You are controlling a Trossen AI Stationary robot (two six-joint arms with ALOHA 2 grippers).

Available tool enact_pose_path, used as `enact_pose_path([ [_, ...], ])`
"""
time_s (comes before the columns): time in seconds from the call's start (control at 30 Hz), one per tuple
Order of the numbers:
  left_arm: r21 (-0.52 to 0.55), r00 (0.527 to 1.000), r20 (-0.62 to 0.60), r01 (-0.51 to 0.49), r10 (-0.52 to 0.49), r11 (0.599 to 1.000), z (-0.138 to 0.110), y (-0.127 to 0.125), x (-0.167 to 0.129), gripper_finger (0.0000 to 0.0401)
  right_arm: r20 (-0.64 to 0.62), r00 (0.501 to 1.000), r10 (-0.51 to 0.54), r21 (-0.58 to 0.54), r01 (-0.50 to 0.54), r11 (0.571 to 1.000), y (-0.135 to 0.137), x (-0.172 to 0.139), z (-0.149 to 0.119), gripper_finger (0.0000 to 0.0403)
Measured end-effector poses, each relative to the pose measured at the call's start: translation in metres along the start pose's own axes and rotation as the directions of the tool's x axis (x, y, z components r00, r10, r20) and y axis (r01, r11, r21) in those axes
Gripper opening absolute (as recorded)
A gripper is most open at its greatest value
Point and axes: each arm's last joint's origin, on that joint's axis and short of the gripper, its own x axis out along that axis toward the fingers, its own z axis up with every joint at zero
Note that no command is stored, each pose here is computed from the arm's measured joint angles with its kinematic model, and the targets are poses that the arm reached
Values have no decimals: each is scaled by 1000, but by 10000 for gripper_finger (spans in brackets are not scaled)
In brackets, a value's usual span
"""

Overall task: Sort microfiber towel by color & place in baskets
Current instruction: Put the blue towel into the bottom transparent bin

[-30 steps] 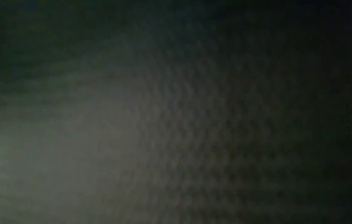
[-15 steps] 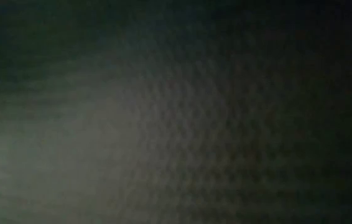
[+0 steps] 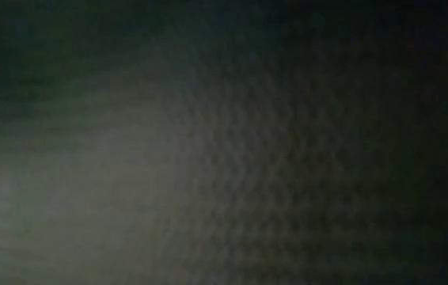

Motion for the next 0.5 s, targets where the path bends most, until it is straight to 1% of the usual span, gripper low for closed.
enact_pose_path([
  [0.2,1,997,-82,-9,9,1000,-13,7,33,104,23,998,58,-14,-58,998,11,-15,8,171],
  [0.33,-10,991,-133,4,-5,1000,-23,15,58,104,36,995,96,-9,-95,995,19,-26,14,171],
  [0.4,-19,987,-160,28,-30,999,-28,19,70,104,41,993,112,-14,-112,994,22,-30,16,171],
  [0.5,-43,974,-182,128,-134,991,-33,21,86,104,43,992,119,-20,-118,993,24,-32,17,171],
])
